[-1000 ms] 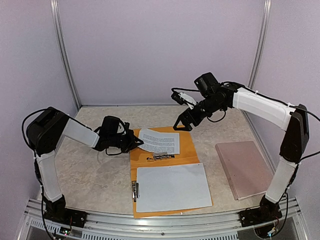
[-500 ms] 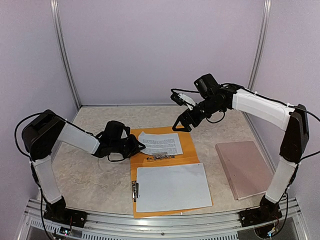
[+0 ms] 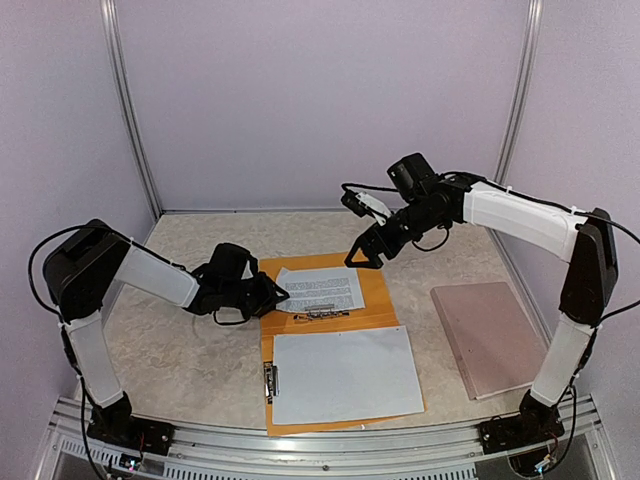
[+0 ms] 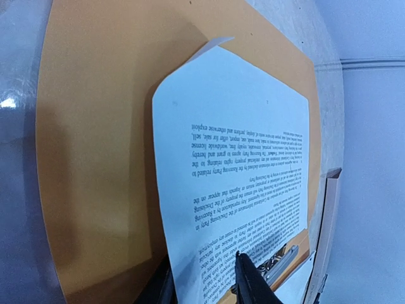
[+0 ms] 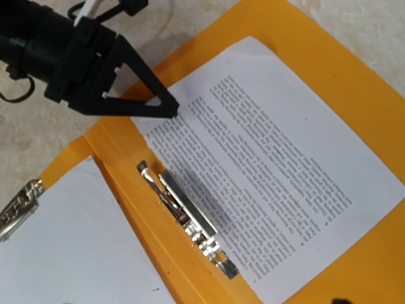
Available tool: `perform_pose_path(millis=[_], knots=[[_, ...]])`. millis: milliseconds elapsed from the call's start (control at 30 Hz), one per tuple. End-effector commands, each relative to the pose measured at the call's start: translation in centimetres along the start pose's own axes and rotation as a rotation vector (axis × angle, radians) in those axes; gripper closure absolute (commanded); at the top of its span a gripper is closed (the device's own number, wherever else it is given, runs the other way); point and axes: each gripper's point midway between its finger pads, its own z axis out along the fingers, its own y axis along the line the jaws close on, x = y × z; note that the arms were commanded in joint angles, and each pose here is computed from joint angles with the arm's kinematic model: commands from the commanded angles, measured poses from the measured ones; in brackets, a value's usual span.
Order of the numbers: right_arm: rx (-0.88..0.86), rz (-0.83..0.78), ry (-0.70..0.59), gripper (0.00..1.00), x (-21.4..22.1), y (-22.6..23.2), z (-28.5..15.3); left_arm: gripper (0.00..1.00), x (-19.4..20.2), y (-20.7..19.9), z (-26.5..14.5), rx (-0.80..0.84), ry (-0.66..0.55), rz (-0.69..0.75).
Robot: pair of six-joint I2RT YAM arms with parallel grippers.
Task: Put the files into the folder
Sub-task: Place the file on the spring clip of the folder.
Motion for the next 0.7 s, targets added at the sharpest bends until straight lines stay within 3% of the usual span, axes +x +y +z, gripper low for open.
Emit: perform_pose_path(millis=[0, 167, 400, 667], knots=[[-0.01, -0.002, -0.023, 0.15, -0.4, 0.5, -0.5, 0.71, 0.0, -0.6, -1.1, -0.011, -0.009, 0.007], [-0.021, 0.001, -0.017, 0.15, -0.1, 0.6, -0.2, 0.67, 0.2, -0.3, -1.7, -0.034, -0.006, 0.005], [-0.009, 0.015, -0.011, 0.14, 0.3, 0.3, 0.1, 0.43, 0.3, 0.4, -2.5, -0.089, -0.005, 0.017], [-0.044, 0.032, 0.027, 0.2, 2.2, 1.4, 2.6, 0.33, 0.8, -0.4, -5.5, -0.118, -0.004, 0.086]])
